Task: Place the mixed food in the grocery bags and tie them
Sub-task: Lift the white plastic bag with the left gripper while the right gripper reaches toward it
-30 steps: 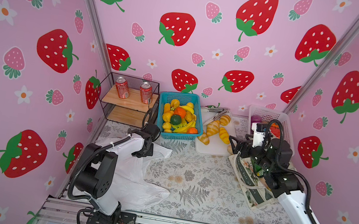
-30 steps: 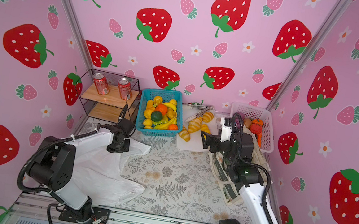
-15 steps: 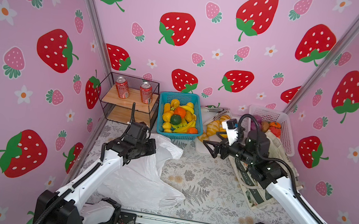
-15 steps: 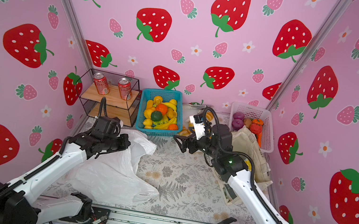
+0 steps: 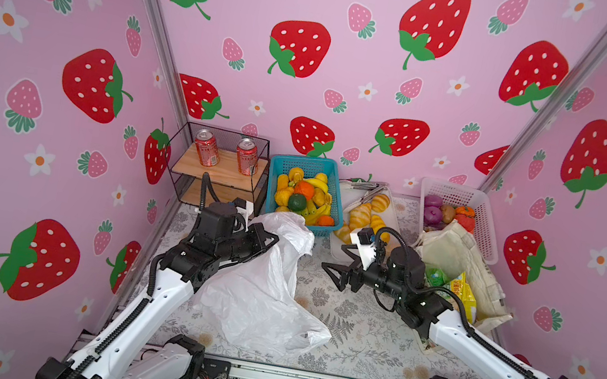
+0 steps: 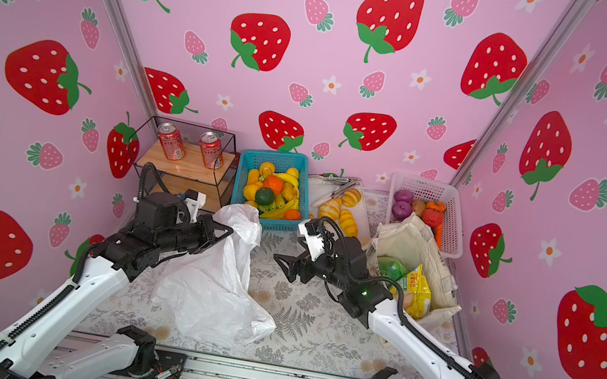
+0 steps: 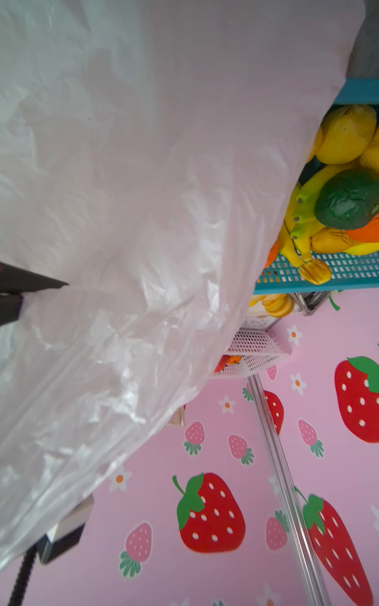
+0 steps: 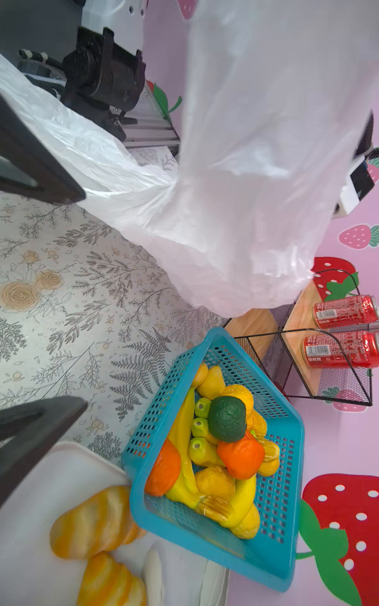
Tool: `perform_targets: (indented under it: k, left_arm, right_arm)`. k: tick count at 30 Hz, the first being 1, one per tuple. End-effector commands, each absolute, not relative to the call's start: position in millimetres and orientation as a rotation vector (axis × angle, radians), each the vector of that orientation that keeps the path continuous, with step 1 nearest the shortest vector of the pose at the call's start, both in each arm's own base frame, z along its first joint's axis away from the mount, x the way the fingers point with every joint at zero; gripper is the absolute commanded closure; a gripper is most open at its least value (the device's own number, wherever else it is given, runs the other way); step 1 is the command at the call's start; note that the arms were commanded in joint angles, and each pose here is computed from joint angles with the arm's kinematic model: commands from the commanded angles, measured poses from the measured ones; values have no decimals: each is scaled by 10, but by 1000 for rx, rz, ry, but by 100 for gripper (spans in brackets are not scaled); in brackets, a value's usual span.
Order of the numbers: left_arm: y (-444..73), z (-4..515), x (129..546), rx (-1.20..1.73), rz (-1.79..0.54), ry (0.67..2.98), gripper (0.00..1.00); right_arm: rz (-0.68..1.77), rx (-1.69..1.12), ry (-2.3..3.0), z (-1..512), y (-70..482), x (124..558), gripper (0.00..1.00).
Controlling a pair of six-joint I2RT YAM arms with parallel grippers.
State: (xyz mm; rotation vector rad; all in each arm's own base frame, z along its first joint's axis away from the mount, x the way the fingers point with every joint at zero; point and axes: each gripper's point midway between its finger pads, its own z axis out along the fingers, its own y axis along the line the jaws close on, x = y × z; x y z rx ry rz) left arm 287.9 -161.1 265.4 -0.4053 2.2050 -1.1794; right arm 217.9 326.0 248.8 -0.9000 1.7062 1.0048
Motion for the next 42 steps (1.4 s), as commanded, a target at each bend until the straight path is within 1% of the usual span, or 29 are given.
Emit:
perform_targets:
  k: [1, 4, 8, 10, 14, 17, 19, 21, 22, 23, 27, 32, 37, 40, 42]
  left_arm:
    - [-1688, 2996, 2906, -405, -1309, 2100, 100]
    - [-1708, 3018, 2903, -403, -1329, 2094, 100]
    - [-1704, 2998, 2882, -406, -1333, 2091, 100]
    - [-1705, 2986, 2871, -407, -1336, 2091, 100]
    - [-1719, 2951, 2853, -405, -1345, 2097, 100]
    - [-1734, 2954, 2834, -395, -1354, 2094, 100]
    - [-1742, 2960, 2825, -386, -1362, 2091, 100]
    - [-1756, 2982, 2801, -366, -1371, 2089, 100]
    - [-1758, 2994, 2792, -358, -1373, 2089, 100]
    - [-1769, 3017, 2776, -337, -1374, 2090, 100]
    - [-1833, 3145, 2695, -215, -1380, 2111, 100]
    - [-1951, 3375, 2641, -93, -1447, 2091, 100]
    - [-2160, 3408, 2627, -37, -1484, 2106, 100]
    - [-2422, 3337, 2578, 26, -1505, 2153, 100]
    - [-2603, 3275, 2555, 69, -1521, 2187, 100]
  right_arm:
    - [1109, -835, 1571, 2761, 3391, 2045, 7]
    - [1150, -840, 1546, 2770, 3537, 1947, 8]
    - [1136, -833, 1578, 2689, 3750, 1961, 10]
    - [1138, -813, 1601, 2646, 3824, 2016, 14]
    - [1159, -794, 1614, 2610, 3968, 2087, 28]
    - [1175, -796, 1619, 2574, 4061, 2097, 42]
    - [1163, -777, 1653, 2503, 4079, 2143, 63]
    - [1099, -757, 1718, 2407, 4043, 2229, 88]
    - [1082, -761, 1733, 2400, 4017, 2233, 92]
    - [1068, -771, 1739, 2427, 3973, 2221, 95]
    - [998, -892, 1752, 2601, 3750, 2074, 98]
    - [880, -984, 1854, 2936, 3272, 1948, 98]
    - [816, -963, 1889, 3374, 2817, 1832, 98]
    - [763, -906, 1863, 3656, 2593, 1822, 98]
    - [723, -881, 1869, 3725, 2488, 1840, 98]
